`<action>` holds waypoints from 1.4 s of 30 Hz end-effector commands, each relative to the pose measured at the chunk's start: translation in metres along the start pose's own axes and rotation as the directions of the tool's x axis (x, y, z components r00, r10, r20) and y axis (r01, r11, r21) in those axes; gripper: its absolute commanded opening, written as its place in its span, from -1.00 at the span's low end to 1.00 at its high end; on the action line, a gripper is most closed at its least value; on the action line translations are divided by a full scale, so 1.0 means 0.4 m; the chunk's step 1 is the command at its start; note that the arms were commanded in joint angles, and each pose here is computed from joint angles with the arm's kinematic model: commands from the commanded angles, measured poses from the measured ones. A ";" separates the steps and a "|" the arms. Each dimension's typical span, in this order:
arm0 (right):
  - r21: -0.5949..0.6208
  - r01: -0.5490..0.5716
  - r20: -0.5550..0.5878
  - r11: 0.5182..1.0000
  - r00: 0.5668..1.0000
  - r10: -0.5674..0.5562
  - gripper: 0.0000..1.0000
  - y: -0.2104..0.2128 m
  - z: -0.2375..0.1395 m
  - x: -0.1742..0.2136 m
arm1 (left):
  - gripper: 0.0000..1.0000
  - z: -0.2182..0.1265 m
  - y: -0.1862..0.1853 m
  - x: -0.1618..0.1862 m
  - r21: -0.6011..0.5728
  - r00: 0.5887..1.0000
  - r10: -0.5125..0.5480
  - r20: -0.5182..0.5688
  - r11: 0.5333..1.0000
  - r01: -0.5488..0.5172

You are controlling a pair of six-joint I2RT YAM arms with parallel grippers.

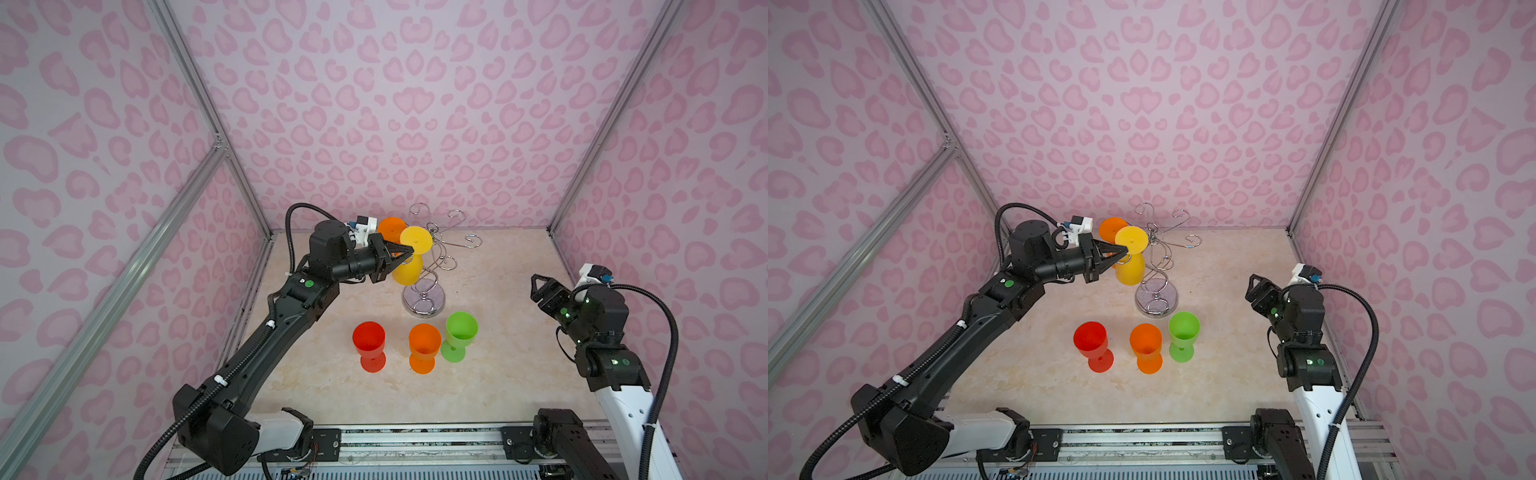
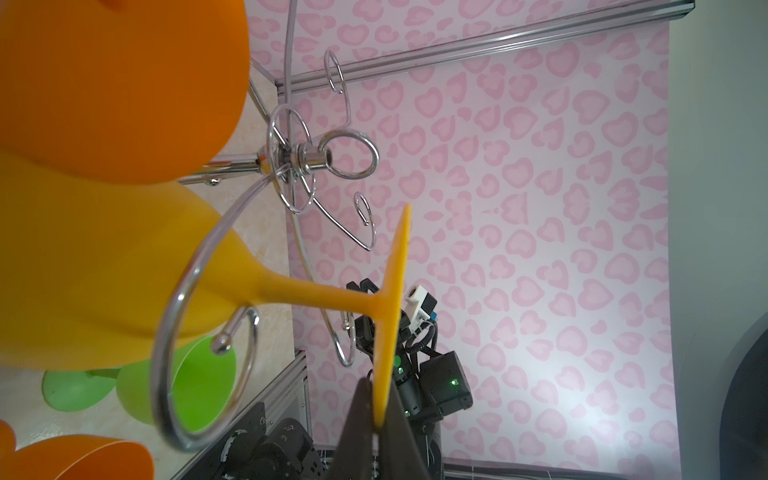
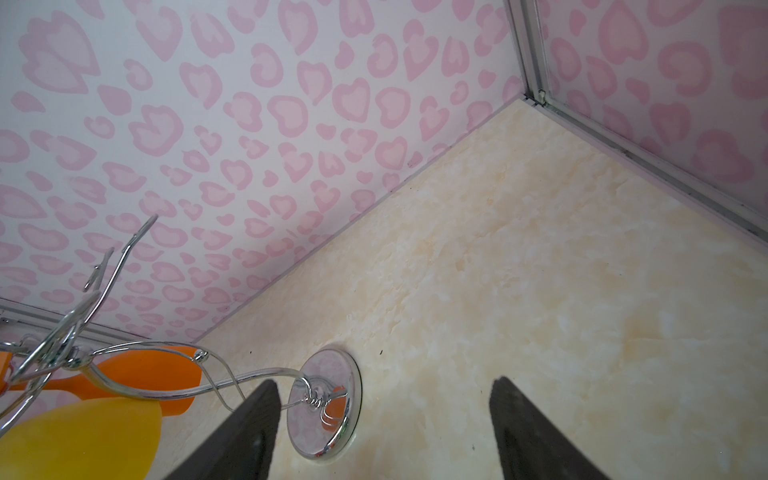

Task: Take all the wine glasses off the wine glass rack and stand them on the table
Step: 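Close the left gripper on the yellow glass foot on the rack, then lift the yellow glass off the hook and raise it with the left gripper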

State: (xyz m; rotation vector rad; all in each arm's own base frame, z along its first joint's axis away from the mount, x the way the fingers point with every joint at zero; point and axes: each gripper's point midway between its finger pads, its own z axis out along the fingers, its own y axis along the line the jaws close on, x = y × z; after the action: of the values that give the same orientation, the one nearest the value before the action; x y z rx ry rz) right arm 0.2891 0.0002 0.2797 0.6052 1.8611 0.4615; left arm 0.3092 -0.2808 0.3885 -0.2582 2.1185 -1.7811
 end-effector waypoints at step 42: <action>0.013 -0.012 -0.023 1.000 1.000 0.012 0.59 -0.017 0.015 0.023 | -0.96 0.021 0.055 0.028 -0.135 0.995 -0.075 -0.067 0.989 0.065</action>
State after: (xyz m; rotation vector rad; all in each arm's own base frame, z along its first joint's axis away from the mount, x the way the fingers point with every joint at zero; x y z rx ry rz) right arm 0.2879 -0.0005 0.2652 0.6267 1.8961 0.4537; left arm 0.3064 -0.2861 0.3636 -0.3419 2.3102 -1.7099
